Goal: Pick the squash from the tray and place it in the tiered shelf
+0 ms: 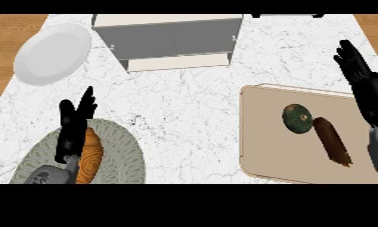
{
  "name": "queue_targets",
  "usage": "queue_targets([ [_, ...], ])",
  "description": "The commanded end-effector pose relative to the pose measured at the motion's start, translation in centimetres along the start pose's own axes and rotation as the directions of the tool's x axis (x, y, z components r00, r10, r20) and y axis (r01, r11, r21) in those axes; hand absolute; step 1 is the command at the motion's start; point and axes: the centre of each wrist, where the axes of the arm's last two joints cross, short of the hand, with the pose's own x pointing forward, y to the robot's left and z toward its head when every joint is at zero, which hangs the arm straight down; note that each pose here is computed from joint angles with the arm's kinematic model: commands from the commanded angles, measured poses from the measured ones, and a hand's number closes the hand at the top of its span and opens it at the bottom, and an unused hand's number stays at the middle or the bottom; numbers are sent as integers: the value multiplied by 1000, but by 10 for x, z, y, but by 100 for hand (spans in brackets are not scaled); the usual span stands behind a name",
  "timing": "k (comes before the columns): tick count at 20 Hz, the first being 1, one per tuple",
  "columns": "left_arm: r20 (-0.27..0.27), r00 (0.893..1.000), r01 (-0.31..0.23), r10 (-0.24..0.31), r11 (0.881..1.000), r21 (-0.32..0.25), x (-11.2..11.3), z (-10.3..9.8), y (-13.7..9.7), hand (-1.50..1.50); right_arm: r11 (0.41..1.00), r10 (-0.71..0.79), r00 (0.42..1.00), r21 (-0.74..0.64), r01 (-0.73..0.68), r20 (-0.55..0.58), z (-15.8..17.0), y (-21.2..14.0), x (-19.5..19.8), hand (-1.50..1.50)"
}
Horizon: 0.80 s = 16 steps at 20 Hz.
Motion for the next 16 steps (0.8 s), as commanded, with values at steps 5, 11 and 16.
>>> queue_targets([
  [5, -63, 994, -88, 86, 996, -27, -6, -1, 29, 0, 891, 87, 995, -450, -55, 50, 55, -87, -13, 150],
  [11, -104, 987, -132, 119, 984, -122, -7, -3, 33, 0, 787, -56, 941, -594, -164, -335, 146, -84, -91, -150],
  [16, -115, 987, -130, 113, 979, -156, -15, -5, 28, 0, 885, 1, 976, -453, -103, -220, 178, -96, -81, -150],
])
